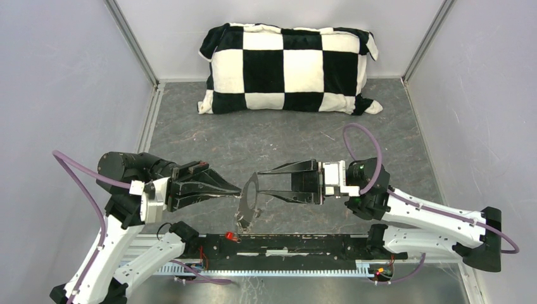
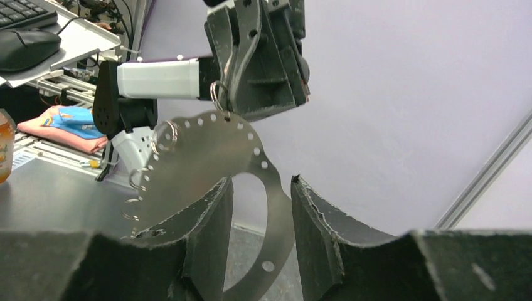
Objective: Put the keys on the keyring
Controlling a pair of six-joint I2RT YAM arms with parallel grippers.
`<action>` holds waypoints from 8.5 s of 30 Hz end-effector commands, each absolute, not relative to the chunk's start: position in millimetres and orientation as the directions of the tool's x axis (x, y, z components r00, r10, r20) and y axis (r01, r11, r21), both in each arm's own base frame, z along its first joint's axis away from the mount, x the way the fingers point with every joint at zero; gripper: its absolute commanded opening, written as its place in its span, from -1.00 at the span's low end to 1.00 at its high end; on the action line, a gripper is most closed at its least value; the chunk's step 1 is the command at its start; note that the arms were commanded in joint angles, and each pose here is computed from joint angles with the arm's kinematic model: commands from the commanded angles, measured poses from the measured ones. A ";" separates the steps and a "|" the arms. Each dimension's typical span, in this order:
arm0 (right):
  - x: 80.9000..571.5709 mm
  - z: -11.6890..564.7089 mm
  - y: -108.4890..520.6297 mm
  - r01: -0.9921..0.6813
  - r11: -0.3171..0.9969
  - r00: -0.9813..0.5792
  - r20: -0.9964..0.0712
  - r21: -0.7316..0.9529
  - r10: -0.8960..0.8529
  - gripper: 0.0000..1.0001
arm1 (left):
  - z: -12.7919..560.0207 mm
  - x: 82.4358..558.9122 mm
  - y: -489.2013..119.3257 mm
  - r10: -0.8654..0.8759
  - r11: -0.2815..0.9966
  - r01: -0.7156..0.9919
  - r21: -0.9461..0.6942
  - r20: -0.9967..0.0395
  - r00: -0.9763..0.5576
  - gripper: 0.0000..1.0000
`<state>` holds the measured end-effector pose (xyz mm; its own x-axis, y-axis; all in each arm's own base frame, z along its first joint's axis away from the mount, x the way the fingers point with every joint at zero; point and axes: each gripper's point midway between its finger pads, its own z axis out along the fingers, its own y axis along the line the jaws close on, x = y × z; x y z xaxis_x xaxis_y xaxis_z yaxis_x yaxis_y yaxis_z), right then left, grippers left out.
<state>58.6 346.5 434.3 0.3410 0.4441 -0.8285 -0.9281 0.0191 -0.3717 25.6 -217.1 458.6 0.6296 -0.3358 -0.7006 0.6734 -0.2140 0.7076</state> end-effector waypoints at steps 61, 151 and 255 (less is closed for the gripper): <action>100.2 410.5 385.5 -0.916 0.075 0.391 -0.919 -0.394 -0.048 -0.99 | 356.6 103.2 -215.3 0.166 -0.111 0.811 0.575 -0.794 0.585 -0.78; 38.8 442.2 321.0 -0.903 0.104 0.413 -0.773 -0.417 0.481 -0.34 | 454.4 17.4 -215.7 -0.390 -0.220 0.530 0.819 -0.572 0.722 -0.96; 155.0 391.1 307.9 -0.801 0.572 0.305 -0.942 -0.174 0.140 0.18 | 407.8 113.6 -239.0 0.003 0.088 0.996 -0.023 -1.000 -0.023 -0.96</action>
<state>122.1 332.3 420.5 0.3550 0.2155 -0.9097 -0.8791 0.4081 -0.2464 94.0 -241.4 424.2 -0.0724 -0.0482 -0.9962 0.9973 -0.0166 -0.0716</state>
